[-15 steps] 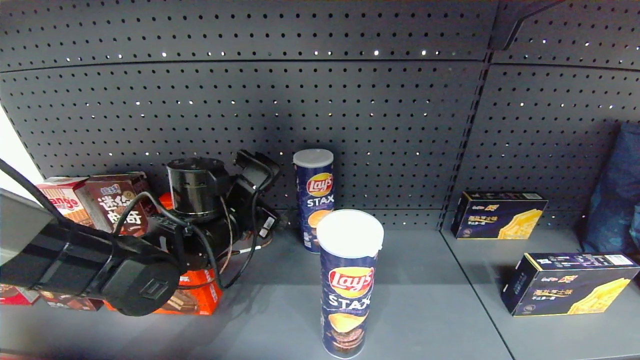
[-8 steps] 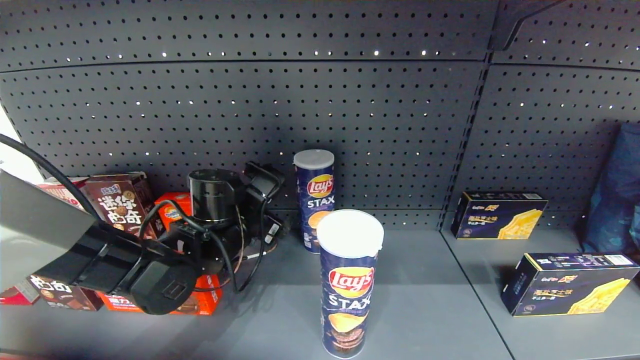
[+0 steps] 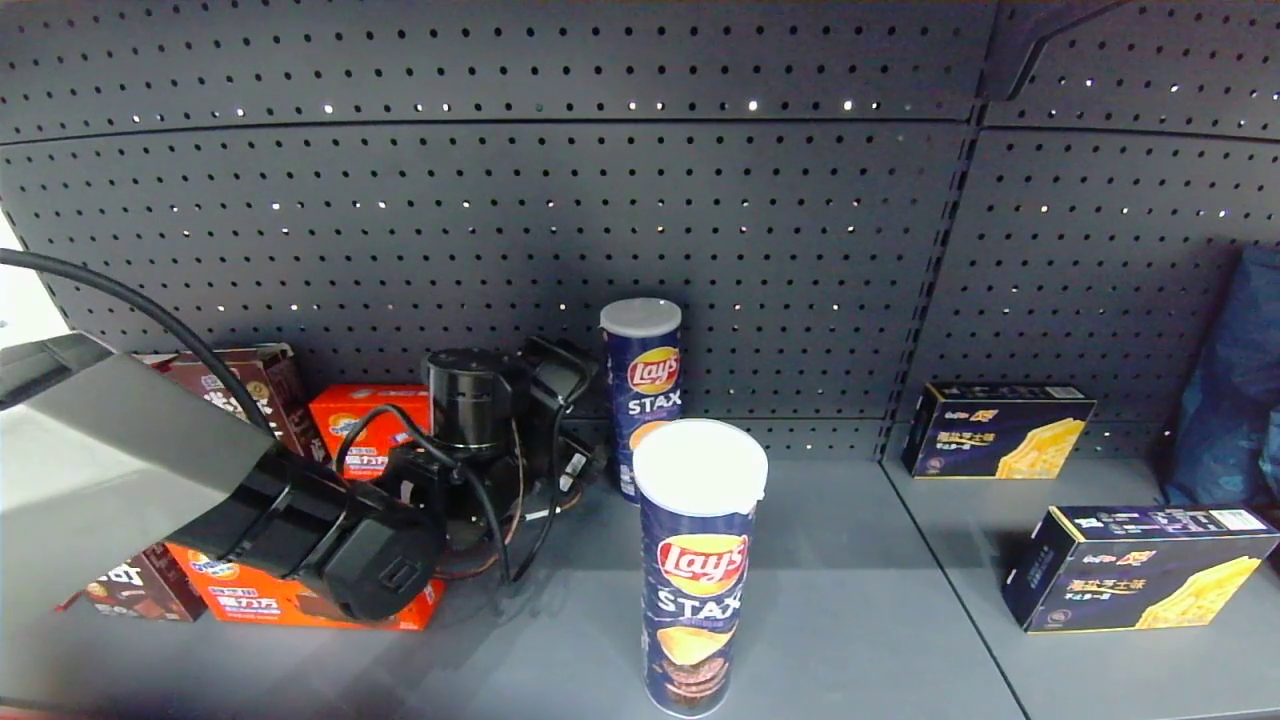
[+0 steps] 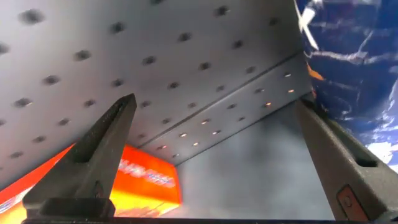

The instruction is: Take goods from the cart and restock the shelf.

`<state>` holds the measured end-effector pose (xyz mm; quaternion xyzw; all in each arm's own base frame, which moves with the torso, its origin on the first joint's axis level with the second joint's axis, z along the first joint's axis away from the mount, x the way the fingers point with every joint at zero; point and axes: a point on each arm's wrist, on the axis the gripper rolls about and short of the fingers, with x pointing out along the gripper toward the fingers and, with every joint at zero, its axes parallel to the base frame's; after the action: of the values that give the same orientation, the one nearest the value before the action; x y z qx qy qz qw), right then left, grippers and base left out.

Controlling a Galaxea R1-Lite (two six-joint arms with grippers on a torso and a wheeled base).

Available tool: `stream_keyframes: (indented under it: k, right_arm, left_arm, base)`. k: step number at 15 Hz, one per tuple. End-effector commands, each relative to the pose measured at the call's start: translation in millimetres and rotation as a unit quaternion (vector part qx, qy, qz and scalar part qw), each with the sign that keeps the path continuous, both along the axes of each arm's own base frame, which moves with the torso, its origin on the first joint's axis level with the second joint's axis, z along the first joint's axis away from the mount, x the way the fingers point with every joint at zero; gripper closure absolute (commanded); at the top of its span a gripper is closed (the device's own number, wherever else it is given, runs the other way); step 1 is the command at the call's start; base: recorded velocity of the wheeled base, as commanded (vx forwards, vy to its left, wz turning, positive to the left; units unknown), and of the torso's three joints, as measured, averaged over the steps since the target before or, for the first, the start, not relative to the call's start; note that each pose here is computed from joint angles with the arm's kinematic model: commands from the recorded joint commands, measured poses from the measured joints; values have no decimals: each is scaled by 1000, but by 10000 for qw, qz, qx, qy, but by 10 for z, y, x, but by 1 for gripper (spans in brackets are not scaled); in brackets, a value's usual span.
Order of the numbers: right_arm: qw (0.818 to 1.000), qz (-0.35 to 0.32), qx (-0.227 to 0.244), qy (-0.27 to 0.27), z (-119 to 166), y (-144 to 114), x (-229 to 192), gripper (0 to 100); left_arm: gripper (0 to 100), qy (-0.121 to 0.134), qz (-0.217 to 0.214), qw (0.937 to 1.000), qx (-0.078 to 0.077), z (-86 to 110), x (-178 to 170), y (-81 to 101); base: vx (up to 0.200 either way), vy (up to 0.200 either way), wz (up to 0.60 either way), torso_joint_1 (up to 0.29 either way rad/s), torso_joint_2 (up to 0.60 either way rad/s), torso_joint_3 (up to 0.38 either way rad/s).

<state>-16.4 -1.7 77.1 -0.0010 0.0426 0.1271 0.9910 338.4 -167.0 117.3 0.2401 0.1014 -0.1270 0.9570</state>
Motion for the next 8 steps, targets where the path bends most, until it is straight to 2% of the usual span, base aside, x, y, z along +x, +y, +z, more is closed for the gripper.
stream_keyframes:
  k: [1,5,7,8]
  right_arm:
    - [10000,5,-4,4,1,0,1,0]
    - [10000,4,4,6,1,0,1,0]
    - [10000,4,4,6,1,0,1,0]
    - [10000,4,4,6,1,0,1,0]
  left_arm:
    - [0,38,-84,10000,22,-59,19,-89]
    - [0,-1,-82,10000,-7,-55,55,-108]
    - [0,-2,-38,10000,0,-41,49,-65]
    - [0,-64,-25,10000,-26,26,18,-29]
  base:
    - [0,0,0,0,0,0]
    - [0,0,0,0,0,0]
    - [0,0,0,0,0,0]
    - [0,0,0,0,0,0]
